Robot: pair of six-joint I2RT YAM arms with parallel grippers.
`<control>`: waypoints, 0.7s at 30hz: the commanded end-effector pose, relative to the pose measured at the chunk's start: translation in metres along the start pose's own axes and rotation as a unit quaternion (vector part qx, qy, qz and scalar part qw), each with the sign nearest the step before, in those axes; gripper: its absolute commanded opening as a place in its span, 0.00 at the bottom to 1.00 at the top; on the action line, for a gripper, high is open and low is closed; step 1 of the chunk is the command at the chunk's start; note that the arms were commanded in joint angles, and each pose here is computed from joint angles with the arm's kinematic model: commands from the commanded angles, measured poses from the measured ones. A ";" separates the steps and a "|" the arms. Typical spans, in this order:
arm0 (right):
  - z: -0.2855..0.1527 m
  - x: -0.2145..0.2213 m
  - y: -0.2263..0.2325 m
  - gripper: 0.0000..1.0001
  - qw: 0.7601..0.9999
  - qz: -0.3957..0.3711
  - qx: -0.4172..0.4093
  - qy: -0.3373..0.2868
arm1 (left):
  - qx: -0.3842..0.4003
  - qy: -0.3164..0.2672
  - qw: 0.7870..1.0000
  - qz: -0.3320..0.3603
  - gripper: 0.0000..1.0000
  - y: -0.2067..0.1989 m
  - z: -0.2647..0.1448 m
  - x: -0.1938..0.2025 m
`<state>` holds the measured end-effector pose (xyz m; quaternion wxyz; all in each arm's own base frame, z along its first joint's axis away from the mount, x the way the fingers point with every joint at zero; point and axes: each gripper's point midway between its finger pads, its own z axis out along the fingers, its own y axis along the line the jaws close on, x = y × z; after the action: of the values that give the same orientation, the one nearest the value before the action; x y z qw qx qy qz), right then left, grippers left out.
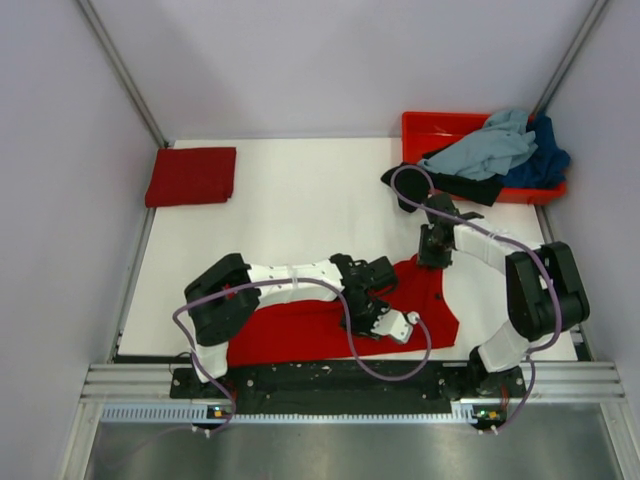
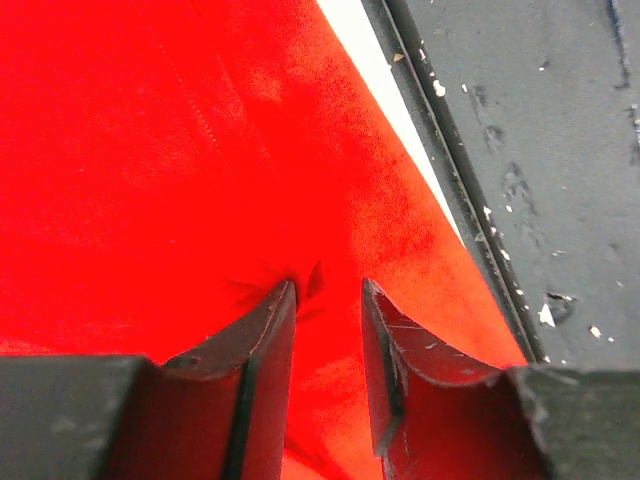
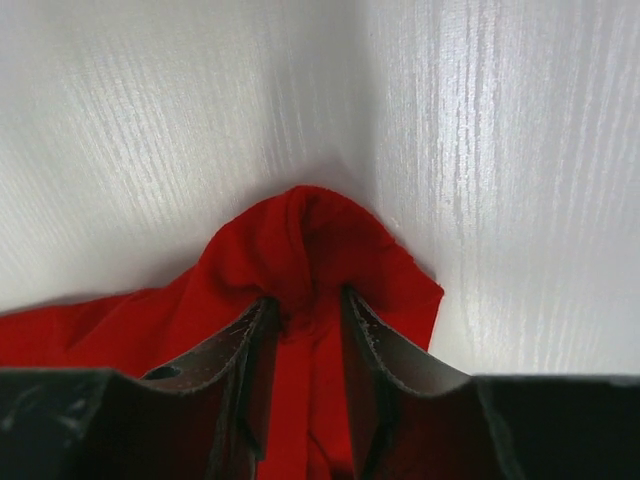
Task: Fold and stack the t-shirts
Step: Fold the other side of the tshirt into a rectangle, then rotate the tshirt 90 degrees
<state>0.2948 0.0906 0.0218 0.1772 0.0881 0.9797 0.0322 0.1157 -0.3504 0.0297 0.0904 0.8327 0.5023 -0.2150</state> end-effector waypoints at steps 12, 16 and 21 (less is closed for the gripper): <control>-0.062 -0.043 0.014 0.15 0.995 0.002 -0.022 -0.101 | -0.103 -0.041 0.959 -0.259 0.32 0.035 -0.153 0.089; -0.035 -0.026 0.027 0.00 0.997 0.013 -0.050 -0.055 | -0.159 -0.001 0.917 -0.366 0.28 0.030 -0.163 0.177; 0.005 0.000 0.034 0.00 0.997 0.027 -0.067 0.011 | -0.179 0.012 0.866 -0.467 0.27 -0.001 -0.156 0.250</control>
<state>0.3086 0.1070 0.0496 0.2119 0.0927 0.9706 0.0664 0.2605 -0.1299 0.0669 0.1169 0.5256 0.8298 -0.1465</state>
